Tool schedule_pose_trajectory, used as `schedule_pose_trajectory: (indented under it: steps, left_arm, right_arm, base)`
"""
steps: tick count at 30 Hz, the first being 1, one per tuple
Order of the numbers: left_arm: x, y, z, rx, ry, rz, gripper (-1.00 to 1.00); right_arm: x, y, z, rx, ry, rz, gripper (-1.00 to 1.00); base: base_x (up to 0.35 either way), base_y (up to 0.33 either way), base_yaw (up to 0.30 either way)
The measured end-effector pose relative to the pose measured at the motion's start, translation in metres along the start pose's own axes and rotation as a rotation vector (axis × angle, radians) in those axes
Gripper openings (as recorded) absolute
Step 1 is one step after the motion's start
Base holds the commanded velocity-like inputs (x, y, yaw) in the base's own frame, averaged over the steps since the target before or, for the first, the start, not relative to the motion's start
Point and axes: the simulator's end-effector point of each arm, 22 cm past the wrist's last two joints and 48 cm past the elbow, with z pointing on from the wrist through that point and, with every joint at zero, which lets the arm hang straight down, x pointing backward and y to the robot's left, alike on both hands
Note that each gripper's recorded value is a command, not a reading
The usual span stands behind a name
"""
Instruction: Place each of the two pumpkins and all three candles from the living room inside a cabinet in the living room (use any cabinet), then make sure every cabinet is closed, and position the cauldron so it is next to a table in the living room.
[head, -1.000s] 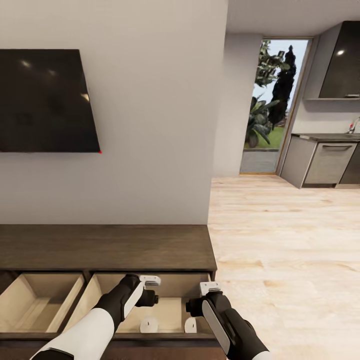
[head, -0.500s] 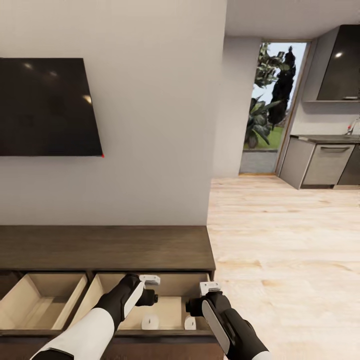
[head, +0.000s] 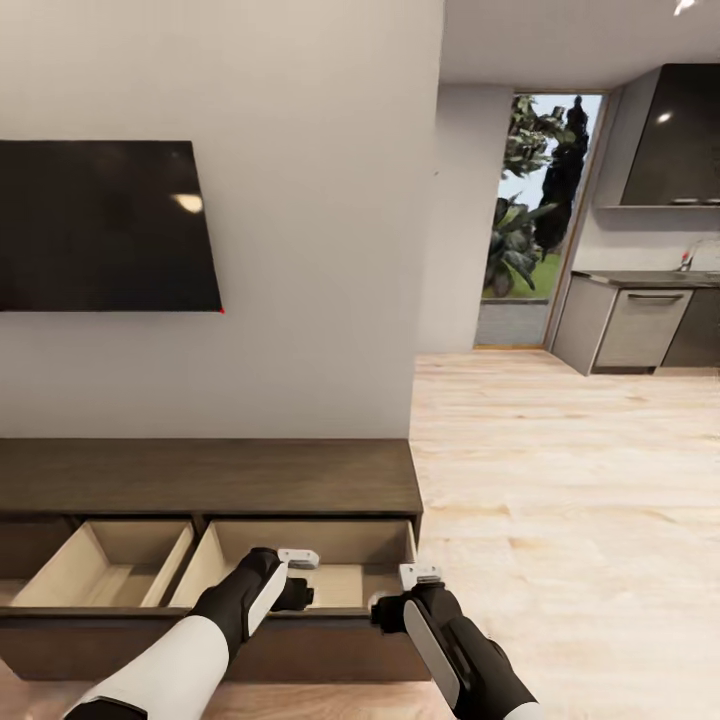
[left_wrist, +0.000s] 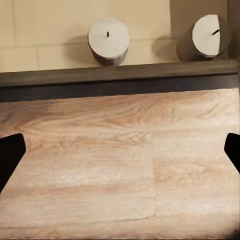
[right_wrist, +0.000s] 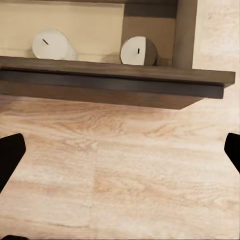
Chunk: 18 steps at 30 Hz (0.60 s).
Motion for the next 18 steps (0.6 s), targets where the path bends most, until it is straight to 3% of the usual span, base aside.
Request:
schedule_pose_trajectory:
  steps: [14, 18]
  left_arm:
    - [-0.011, 0.0, -0.023, 0.0, 0.0, 0.0, 1.0]
    - [-0.014, 0.0, -0.03, 0.0, 0.001, 0.0, 1.0]
  right_arm:
    - [-0.015, 0.002, -0.022, -0.001, 0.001, 0.0, 1.0]
    - [-0.018, 0.003, -0.028, -0.002, 0.001, 0.001, 1.0]
  base:
    - [-0.337, 0.0, 0.0]
    - [-0.064, 0.0, 0.0]
